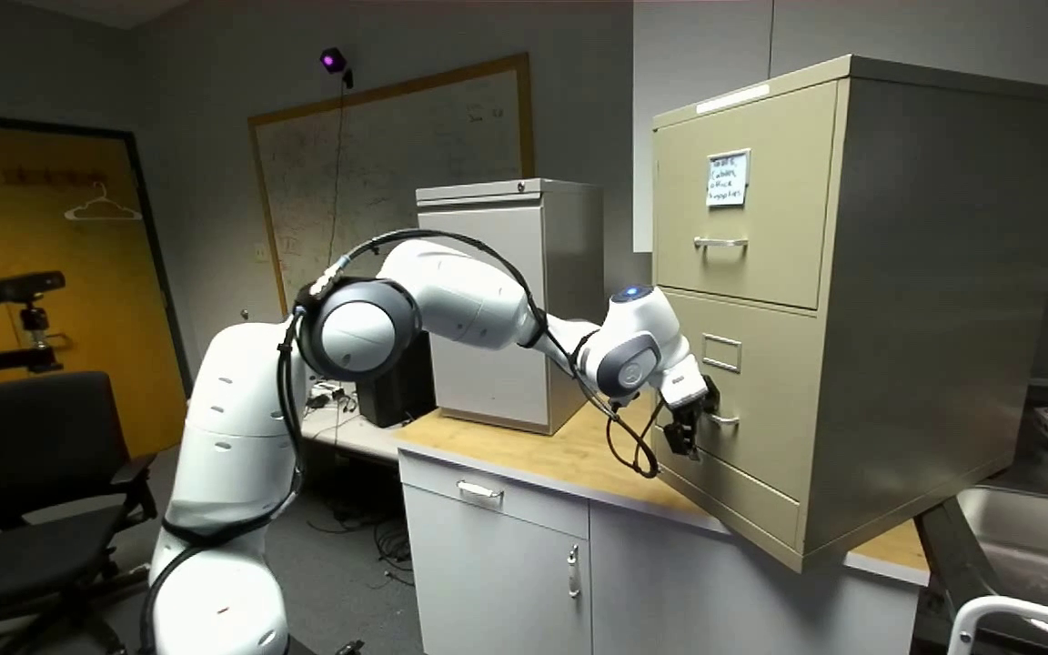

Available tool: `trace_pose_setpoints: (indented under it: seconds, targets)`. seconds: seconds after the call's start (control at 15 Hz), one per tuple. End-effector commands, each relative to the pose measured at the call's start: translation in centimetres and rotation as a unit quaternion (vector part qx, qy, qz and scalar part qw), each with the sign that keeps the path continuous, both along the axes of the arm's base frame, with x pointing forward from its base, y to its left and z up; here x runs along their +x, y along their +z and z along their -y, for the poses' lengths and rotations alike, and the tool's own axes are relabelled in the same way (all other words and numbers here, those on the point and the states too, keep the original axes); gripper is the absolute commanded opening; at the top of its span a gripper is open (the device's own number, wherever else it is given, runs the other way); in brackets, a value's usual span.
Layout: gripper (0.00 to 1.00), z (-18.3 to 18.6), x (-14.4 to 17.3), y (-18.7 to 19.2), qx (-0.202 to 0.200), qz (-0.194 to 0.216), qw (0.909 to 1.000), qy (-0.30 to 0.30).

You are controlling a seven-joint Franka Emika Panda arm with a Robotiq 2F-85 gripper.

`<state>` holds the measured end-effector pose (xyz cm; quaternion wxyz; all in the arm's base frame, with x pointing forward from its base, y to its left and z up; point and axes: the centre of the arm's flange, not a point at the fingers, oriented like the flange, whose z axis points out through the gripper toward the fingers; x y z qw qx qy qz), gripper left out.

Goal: Open the bottom drawer of the file cabinet on the right

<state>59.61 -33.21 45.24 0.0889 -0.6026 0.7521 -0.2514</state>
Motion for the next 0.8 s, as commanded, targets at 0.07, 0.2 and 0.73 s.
trace_pose_setpoints:
  seconds: [0.07, 0.2, 0.73]
  targets:
    - [0.59, -0.2, 0.8, -2.0, 0.015, -0.030, 0.9994, 0.014]
    - [0.43, -1.0, 0.1, -1.2, 0.016, -0.032, 0.9992, 0.020]
    - [0.02, -3.9, -3.5, -0.9, 0.010, -0.005, 0.9960, 0.088]
